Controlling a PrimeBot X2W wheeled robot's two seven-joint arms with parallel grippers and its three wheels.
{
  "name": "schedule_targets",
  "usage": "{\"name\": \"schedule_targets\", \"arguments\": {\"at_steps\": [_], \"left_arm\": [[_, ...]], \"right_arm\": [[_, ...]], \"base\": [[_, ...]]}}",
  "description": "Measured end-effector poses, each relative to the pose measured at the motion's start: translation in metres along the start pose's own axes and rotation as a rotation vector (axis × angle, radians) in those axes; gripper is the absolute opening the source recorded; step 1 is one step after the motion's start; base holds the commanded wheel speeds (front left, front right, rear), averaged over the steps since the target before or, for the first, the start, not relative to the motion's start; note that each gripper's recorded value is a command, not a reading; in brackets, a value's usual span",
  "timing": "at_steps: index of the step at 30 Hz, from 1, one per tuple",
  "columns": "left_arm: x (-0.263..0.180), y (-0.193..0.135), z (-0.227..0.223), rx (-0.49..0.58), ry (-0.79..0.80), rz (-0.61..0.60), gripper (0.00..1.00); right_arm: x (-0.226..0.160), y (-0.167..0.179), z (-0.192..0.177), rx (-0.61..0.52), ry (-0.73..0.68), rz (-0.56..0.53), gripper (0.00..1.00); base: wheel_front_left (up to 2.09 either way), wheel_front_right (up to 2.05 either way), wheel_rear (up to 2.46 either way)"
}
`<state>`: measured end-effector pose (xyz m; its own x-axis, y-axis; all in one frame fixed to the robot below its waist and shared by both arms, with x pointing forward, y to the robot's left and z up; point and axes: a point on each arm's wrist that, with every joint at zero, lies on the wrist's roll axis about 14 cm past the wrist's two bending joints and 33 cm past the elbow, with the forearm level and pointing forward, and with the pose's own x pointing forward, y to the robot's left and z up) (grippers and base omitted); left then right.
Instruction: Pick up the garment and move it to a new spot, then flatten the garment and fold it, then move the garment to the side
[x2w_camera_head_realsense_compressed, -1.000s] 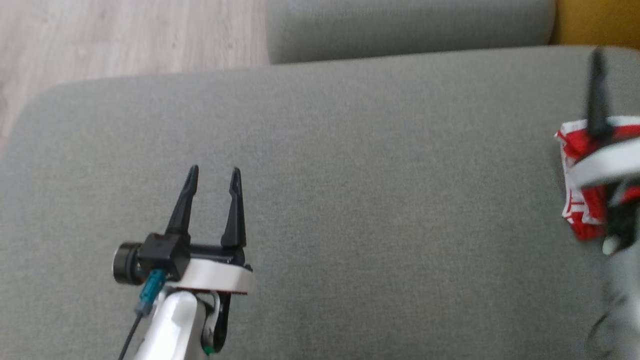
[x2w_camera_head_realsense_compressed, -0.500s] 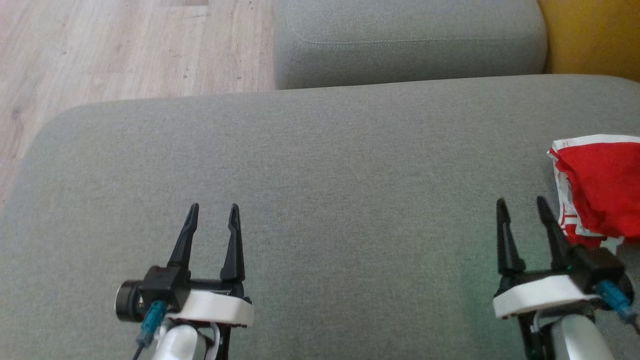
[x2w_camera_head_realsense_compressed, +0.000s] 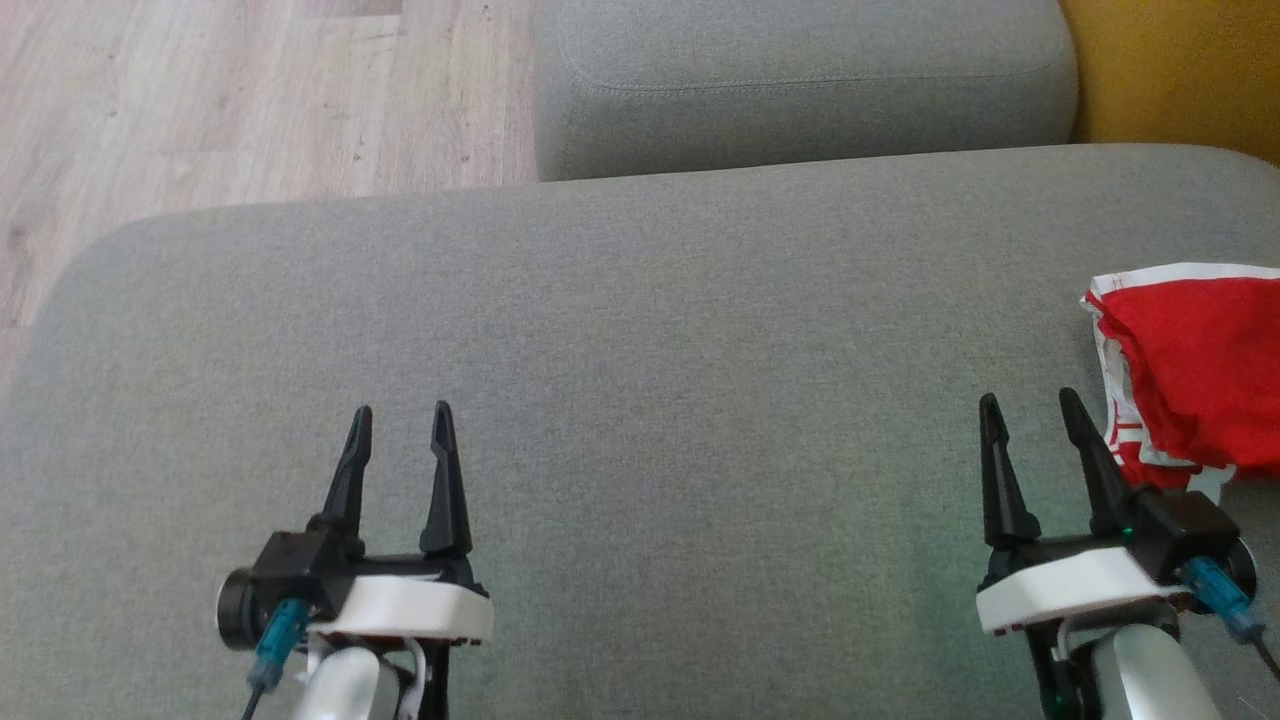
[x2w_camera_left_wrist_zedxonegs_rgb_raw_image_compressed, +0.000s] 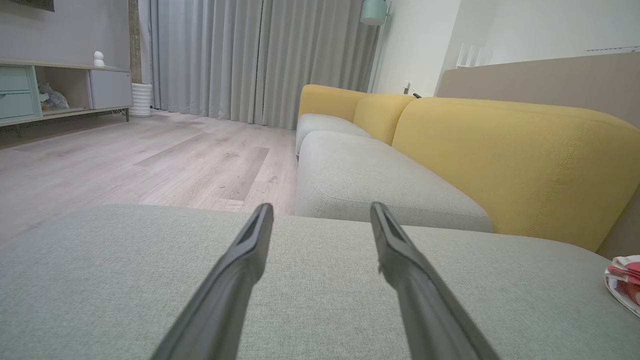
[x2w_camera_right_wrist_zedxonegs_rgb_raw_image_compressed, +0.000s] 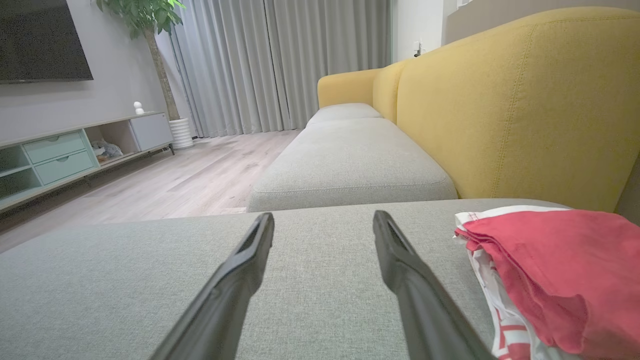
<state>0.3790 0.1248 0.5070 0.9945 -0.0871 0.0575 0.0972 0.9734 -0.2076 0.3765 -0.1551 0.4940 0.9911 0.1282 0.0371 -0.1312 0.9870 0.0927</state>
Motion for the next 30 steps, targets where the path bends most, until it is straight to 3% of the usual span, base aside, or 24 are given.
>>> {"name": "schedule_targets", "arguments": {"at_steps": [19,20,26,30], "left_arm": [[0.002,0.010,0.000,-0.108,0.003,0.045,1.00],[0.001,0.010,-0.004,-0.108,0.014,0.046,0.00],[-0.022,0.019,-0.045,-0.108,0.145,0.085,0.00],[-0.027,0.021,-0.052,-0.147,0.172,0.103,0.00]], "right_arm": [[-0.001,0.004,0.000,0.003,0.001,0.012,1.00],[-0.002,0.004,-0.004,0.003,0.012,0.010,0.00],[-0.024,0.000,-0.044,0.020,0.141,-0.011,0.00],[-0.027,-0.003,-0.047,0.067,0.153,-0.029,0.00]], "base": [[0.00,0.00,0.00],[0.00,0.00,0.00],[0.00,0.00,0.00],[0.00,0.00,0.00]]}}
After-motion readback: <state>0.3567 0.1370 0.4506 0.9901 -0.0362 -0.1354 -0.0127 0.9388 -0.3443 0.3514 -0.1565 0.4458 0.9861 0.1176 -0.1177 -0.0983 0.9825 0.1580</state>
